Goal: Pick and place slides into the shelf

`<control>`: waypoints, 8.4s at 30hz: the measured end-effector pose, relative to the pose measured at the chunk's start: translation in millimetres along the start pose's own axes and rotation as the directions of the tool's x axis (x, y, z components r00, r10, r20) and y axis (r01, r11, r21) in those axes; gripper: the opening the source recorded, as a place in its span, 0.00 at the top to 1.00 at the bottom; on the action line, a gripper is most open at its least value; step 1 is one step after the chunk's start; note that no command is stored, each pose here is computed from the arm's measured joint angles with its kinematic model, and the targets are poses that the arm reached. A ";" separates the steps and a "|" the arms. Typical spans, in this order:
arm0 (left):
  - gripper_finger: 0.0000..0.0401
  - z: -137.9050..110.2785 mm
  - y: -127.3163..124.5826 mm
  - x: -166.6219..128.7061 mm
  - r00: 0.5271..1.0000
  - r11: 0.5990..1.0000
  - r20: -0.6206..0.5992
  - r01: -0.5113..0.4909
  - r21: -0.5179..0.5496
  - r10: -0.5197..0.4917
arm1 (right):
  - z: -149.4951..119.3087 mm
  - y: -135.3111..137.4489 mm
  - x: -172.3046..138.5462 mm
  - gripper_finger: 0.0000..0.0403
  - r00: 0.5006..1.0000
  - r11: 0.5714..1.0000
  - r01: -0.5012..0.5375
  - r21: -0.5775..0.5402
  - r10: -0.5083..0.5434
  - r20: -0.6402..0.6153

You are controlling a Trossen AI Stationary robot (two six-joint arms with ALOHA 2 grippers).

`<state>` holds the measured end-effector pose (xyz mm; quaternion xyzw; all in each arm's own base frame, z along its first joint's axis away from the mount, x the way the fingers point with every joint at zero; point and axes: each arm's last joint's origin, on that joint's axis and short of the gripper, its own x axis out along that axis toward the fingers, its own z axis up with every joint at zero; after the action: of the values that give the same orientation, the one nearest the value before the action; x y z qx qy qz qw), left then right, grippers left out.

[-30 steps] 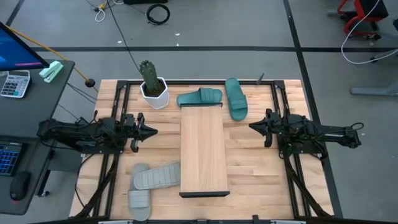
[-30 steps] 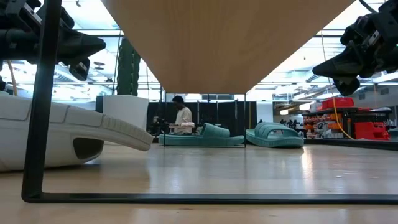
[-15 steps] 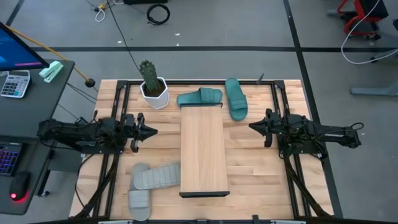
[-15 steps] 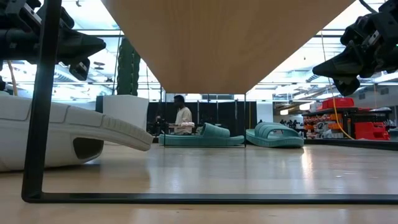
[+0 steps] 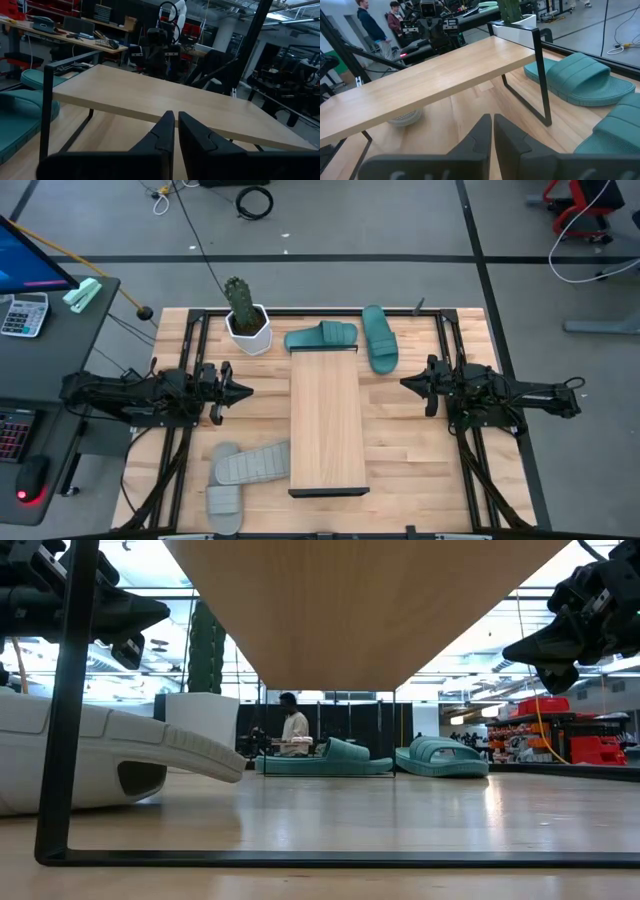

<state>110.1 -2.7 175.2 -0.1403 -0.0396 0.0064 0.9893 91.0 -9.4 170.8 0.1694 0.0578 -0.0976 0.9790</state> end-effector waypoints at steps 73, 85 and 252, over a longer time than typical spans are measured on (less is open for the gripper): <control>0.91 -5.6 4.9 -0.4 0.991 0.955 -0.036 -0.131 -0.265 0.127 | 2.4 -6.4 0.0 0.93 0.972 0.748 0.120 0.653 -0.223 0.077; 0.87 -18.8 8.4 -2.3 0.973 0.910 -0.173 -0.206 -0.359 0.152 | -7.7 -9.1 11.3 0.93 0.957 0.660 0.241 0.712 -0.285 -0.059; 0.95 -9.1 10.5 -1.7 0.958 0.786 -0.039 -0.255 -0.563 0.283 | 38.6 -149.4 137.0 0.84 0.662 0.488 0.741 0.461 -0.418 -0.622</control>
<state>109.2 4.8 163.5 -0.4293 -0.0428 0.1387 0.8914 196.1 -184.1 139.1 0.5025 0.2861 -0.4057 0.7079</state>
